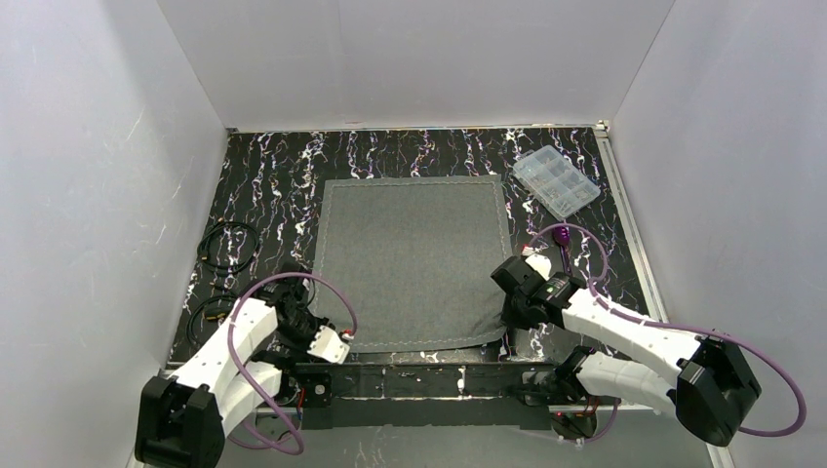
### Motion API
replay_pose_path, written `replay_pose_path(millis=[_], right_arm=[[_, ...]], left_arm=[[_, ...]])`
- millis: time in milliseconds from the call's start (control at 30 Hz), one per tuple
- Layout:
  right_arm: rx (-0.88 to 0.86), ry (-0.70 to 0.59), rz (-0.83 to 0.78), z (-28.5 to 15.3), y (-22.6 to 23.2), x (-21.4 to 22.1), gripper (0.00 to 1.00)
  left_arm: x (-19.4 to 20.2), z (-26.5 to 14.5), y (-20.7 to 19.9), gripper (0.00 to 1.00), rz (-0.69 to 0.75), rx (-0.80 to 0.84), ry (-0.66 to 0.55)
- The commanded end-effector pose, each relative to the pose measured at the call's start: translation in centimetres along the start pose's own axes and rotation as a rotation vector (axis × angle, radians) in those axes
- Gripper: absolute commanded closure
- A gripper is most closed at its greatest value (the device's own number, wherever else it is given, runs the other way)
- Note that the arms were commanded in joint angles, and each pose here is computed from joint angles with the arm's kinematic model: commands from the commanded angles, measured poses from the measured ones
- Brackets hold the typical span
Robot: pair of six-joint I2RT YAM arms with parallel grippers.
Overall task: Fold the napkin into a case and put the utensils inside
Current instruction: Pick up the flattened napkin from the center of the board.
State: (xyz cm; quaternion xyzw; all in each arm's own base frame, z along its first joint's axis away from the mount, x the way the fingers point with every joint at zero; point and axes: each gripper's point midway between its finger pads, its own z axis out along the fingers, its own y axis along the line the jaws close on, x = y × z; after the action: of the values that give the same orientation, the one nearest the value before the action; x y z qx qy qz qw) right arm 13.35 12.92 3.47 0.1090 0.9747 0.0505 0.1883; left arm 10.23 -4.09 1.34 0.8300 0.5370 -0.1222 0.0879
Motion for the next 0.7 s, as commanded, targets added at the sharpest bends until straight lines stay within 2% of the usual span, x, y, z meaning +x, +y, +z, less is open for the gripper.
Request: replay_pose_path(millis=[0, 100, 167, 200, 300, 433, 567, 667], right_arm=[[-0.041, -0.019, 0.006, -0.9, 1.4, -1.4, 0.87], [-0.044, -0.016, 0.005, -1.0, 1.5, -1.5, 0.87], [-0.042, -0.02, 0.001, -1.1, 1.4, -1.7, 0.88], [-0.043, -0.022, -0.001, -1.1, 1.5, -1.8, 0.89], [-0.046, -0.044, -0.005, -1.6, 1.6, -2.5, 0.91], [-0.032, -0.082, -0.024, -2.3, 1.9, -3.9, 0.92], [0.026, -0.119, -0.054, -3.3, 1.4, -5.5, 0.95], [0.021, -0.154, -0.054, -4.4, 1.8, -6.9, 0.95]], left_arm=[[1.1, 1.4, -0.4, 0.72, 0.092, 0.003, 0.044], [1.2, 1.8, -0.3, 0.8, 0.098, -0.002, 0.044], [1.2, 1.9, 0.3, 0.96, 0.087, -0.023, 0.041], [1.0, 1.6, 1.1, 1.0, 0.063, -0.054, 0.033], [-0.1, -0.6, 4.1, 1.0, -0.071, -0.136, -0.02], [-2.5, -4.4, 6.8, 1.0, -0.255, -0.162, -0.12], [-5.1, -7.3, 7.0, 1.0, -0.363, -0.136, -0.214], [-6.1, -8.8, 6.2, 1.0, -0.397, -0.116, -0.238]])
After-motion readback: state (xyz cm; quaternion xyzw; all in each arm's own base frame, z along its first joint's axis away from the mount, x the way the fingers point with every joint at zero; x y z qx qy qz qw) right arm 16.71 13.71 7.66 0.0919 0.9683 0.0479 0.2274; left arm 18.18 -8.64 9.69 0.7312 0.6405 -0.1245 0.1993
